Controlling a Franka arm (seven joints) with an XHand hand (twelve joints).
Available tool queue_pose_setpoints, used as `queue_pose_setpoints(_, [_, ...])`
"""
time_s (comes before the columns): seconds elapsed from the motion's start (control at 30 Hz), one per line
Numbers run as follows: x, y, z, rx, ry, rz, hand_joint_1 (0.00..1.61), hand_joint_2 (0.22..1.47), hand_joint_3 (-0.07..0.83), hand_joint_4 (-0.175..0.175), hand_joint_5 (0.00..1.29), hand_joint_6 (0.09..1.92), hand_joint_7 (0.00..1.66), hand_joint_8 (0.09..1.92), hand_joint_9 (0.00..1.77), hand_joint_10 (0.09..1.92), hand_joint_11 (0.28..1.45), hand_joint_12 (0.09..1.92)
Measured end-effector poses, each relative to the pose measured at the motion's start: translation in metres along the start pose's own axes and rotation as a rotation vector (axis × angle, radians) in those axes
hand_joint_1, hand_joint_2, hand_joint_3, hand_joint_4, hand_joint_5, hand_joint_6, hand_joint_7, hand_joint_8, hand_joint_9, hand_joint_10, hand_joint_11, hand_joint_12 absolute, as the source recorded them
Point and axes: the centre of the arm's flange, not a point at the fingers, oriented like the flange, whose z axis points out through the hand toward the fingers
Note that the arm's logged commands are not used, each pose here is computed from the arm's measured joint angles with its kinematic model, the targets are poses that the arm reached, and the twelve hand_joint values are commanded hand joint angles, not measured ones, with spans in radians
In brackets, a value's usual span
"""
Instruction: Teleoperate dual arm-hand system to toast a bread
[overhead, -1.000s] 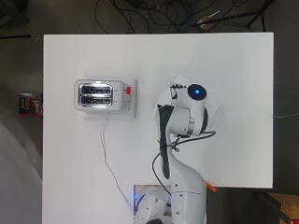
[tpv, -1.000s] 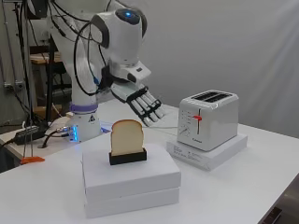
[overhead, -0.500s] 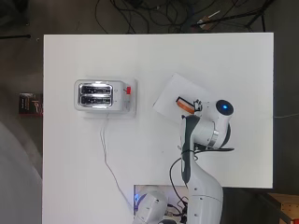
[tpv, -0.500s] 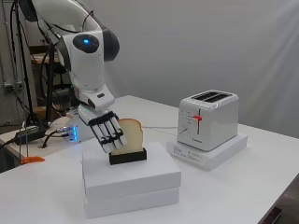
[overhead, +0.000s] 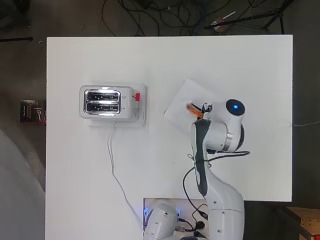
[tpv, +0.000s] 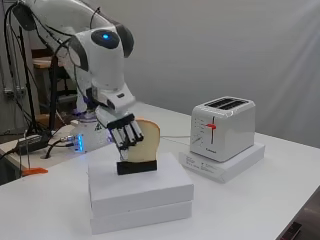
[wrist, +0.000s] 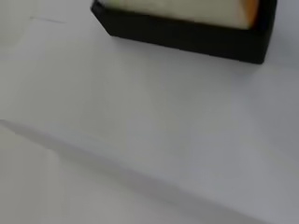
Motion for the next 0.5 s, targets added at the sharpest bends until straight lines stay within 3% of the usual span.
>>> queue_pose_setpoints(0.13, [0.042,-0.045,-0.047,-0.096,0.017,-0.107,1.21,1.22,0.002,-0.166,0.60,1.45,0.97,1.07,1.33,0.09,0.83,0.09])
queue_pose_setpoints(0.33, [0.107,-0.127,-0.115,-0.191,0.095,-0.266,1.18,1.28,0.001,-0.175,0.50,1.55,0.88,1.25,1.30,0.09,0.83,0.09])
queue_pose_setpoints(0.5, [0.173,-0.177,-0.105,-0.186,0.078,-0.436,1.21,1.22,-0.002,-0.175,0.61,1.39,0.97,1.14,1.37,0.09,0.86,0.09])
